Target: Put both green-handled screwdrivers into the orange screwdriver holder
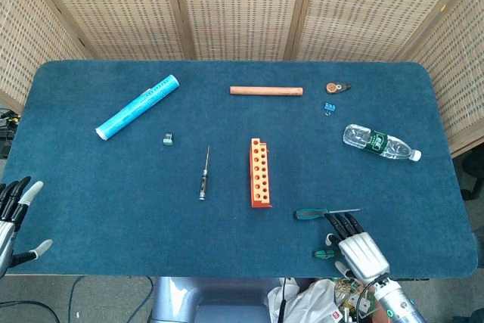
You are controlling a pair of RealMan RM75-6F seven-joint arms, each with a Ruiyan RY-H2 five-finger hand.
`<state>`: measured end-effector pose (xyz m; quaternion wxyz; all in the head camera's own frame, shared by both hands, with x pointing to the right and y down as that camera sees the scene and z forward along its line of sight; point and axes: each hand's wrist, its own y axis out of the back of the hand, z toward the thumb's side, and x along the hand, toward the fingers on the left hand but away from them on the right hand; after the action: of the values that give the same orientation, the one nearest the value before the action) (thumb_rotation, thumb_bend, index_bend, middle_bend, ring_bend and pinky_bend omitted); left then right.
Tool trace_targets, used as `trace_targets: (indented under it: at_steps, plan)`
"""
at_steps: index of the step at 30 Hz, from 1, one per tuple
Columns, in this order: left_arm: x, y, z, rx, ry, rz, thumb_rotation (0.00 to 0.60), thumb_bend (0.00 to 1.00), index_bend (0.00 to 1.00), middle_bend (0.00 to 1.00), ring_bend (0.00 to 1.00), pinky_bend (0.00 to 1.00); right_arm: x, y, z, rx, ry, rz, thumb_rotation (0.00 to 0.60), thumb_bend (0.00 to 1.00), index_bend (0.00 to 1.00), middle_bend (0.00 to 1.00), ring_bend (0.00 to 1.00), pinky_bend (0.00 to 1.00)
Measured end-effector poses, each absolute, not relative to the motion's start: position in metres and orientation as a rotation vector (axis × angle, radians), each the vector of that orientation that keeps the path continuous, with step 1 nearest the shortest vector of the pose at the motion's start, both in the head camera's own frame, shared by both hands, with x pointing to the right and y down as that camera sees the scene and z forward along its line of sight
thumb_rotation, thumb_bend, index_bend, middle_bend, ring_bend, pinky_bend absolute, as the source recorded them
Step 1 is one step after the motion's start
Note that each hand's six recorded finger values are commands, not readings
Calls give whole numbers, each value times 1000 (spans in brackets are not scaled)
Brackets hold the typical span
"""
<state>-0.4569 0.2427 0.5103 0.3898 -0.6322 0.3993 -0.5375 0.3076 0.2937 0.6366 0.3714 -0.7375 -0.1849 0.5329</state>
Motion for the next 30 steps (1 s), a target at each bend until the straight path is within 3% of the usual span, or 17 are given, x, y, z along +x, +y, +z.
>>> trace_targets:
  at_steps: [17,30]
  plan:
    - [-460,242,508,-1603,1034,-1366,600,0,0,0,0,0,291,304,668,-1831,-408,1381,600,286,397,0,0,0]
    - [-460,242,508,-1600,1035,-1367,600,0,0,0,0,0,290,304,674,-1802,-406,1374,600,315,527,0,0,0]
